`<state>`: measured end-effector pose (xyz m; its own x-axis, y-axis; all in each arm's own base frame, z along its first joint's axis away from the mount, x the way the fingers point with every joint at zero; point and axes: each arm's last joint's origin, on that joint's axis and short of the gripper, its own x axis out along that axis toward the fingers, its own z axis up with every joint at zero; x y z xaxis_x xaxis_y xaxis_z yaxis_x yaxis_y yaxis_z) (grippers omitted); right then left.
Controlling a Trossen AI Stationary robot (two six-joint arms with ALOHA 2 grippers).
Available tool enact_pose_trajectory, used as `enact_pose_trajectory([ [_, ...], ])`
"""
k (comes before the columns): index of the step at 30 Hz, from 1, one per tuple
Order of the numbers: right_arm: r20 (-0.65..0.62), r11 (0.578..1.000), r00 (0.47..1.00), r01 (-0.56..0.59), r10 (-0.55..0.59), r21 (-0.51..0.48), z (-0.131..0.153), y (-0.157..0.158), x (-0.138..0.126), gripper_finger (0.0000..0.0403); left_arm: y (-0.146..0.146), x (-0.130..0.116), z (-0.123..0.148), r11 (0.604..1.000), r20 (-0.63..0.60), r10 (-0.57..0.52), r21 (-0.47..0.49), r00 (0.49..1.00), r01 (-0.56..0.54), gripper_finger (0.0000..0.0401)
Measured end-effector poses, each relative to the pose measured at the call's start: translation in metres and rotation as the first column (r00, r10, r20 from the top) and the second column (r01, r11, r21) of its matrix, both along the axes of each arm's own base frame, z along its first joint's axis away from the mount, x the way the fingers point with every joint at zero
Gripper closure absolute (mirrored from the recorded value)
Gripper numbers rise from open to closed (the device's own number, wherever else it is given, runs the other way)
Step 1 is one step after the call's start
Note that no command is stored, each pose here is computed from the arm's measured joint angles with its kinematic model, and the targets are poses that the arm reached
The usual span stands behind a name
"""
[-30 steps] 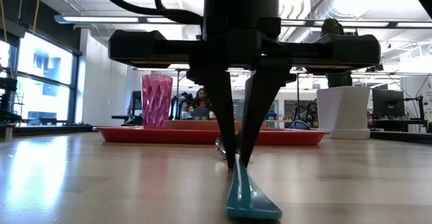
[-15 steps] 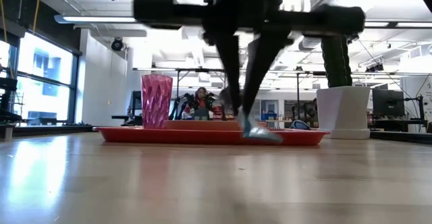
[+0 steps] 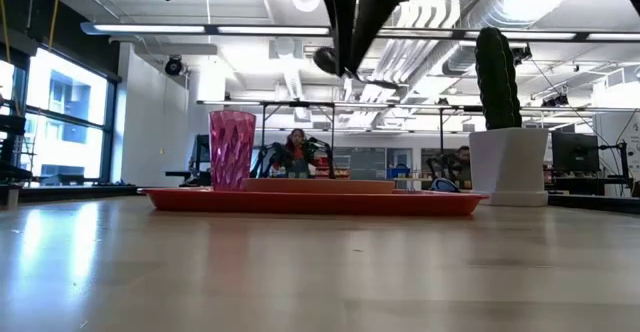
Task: Pick and place plate/cup/fork/spoon on tray
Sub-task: Put the blue spoon on the red serving tray to the left of the orange fork
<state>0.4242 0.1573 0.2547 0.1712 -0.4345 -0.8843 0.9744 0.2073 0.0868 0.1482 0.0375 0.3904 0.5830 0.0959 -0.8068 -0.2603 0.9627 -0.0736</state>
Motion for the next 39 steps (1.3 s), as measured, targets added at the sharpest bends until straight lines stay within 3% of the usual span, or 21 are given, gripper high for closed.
enact_pose_trajectory([
  [9, -0.045, 0.984, 0.989, -0.147, 0.143, -0.104, 0.043, -0.065, 0.001, 0.0403, 0.0, 0.0, 0.0, 1.0, 0.001, 0.0, 0.001, 1.0, 0.0, 0.0325],
  [21, -0.127, 0.944, 0.964, -0.255, 0.232, -0.212, 0.083, -0.131, -0.011, 0.0403, 0.0, 0.0, 0.0, 1.0, 0.002, 0.001, 0.001, 1.0, -0.001, 0.0325],
  [27, -0.222, 0.929, 0.942, -0.3, 0.253, -0.216, 0.076, -0.151, -0.01, 0.0403, 0.0, 0.0, 0.0, 1.0, 0.003, 0.001, 0.001, 1.0, -0.001, 0.0325],
  [31, -0.309, 0.94, 0.918, -0.304, 0.247, -0.152, 0.054, -0.161, -0.015, 0.0403, 0.0, 0.0, 0.0, 1.0, 0.003, 0.001, 0.001, 1.0, -0.001, 0.0325],
  [39, -0.348, 0.972, 0.92, -0.22, 0.179, -0.08, 0.041, -0.172, -0.055, 0.0403, 0.001, 0.0, 0.0, 0.999, 0.002, 0.023, 0.025, 1.0, -0.023, 0.0325],
])
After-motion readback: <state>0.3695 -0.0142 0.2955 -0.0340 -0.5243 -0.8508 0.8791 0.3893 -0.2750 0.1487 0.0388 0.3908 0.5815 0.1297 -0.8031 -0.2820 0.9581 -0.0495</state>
